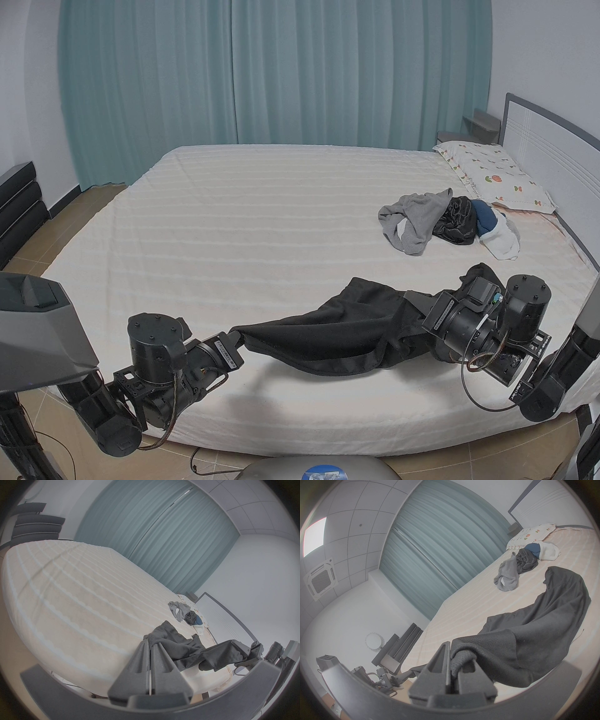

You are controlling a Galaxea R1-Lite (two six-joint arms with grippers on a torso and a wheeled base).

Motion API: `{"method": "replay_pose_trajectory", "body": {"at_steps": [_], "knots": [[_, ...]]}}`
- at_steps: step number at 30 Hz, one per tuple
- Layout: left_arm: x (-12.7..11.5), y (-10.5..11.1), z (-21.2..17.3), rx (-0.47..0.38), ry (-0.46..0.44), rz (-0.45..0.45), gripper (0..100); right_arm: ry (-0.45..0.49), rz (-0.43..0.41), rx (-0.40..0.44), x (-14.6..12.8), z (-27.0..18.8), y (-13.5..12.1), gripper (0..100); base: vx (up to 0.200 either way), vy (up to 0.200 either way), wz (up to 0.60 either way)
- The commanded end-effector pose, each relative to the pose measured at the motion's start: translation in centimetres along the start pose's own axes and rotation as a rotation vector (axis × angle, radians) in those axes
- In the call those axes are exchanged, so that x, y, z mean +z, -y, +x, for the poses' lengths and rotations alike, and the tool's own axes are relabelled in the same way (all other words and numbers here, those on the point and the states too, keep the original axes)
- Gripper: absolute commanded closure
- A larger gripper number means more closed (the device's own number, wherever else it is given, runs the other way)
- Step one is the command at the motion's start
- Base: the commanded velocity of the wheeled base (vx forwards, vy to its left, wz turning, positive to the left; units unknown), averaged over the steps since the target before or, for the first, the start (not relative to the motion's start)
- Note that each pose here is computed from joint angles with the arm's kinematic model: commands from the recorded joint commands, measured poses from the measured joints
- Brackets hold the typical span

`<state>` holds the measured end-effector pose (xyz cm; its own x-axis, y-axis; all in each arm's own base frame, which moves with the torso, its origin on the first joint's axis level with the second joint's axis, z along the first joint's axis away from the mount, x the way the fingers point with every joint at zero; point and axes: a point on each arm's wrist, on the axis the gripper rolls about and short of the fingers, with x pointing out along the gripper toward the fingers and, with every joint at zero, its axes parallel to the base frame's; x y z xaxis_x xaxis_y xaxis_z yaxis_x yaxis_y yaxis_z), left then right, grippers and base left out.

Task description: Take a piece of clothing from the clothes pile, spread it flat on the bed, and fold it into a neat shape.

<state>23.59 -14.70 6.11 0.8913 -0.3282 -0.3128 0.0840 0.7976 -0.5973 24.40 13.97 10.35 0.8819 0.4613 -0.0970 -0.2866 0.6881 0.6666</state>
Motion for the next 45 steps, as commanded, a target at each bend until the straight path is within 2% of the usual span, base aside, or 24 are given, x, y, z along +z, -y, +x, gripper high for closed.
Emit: {"method": "replay_pose_trajectory", "body": {"at_steps": [1,9,11,14,17,23,38,41,45], "knots": [[0.2,0.1,-0.2,-0.006,0.007,-0.003,100,0.009,0.000,0.007,0.2,-0.2,-0.2,100,0.000,0.200,0.00],[0.3,0.1,-0.3,-0.006,0.011,-0.003,100,0.006,-0.007,0.005,0.1,0.0,-0.1,100,0.000,0.200,0.00],[0.5,0.2,-0.5,-0.010,0.018,-0.003,100,-0.001,-0.058,-0.003,0.0,0.2,0.1,100,0.000,0.200,0.00],[0.6,0.2,-0.8,-0.007,0.022,-0.002,100,0.002,-0.098,-0.021,0.1,-0.3,0.5,100,0.000,0.000,0.00],[0.5,0.0,-1.0,-0.002,0.016,-0.001,100,-0.009,-0.099,-0.036,0.0,-0.9,0.9,100,0.000,0.000,0.00],[0.3,-0.2,-1.4,0.005,0.003,0.003,100,0.039,-0.086,-0.010,0.4,-3.2,1.1,100,0.000,0.000,0.00],[1.5,1.0,-3.8,-0.053,0.049,0.055,100,0.115,-0.138,0.045,1.9,-4.1,-0.4,100,-0.200,0.000,0.00],[2.6,2.1,-6.5,-0.109,0.117,0.090,100,0.196,-0.145,0.113,3.7,-6.6,-2.1,100,-0.200,0.000,0.00],[4.2,2.9,-8.1,-0.113,0.207,0.146,100,0.309,-0.188,0.180,5.9,-9.3,-3.9,100,-0.150,0.000,0.00]]}}
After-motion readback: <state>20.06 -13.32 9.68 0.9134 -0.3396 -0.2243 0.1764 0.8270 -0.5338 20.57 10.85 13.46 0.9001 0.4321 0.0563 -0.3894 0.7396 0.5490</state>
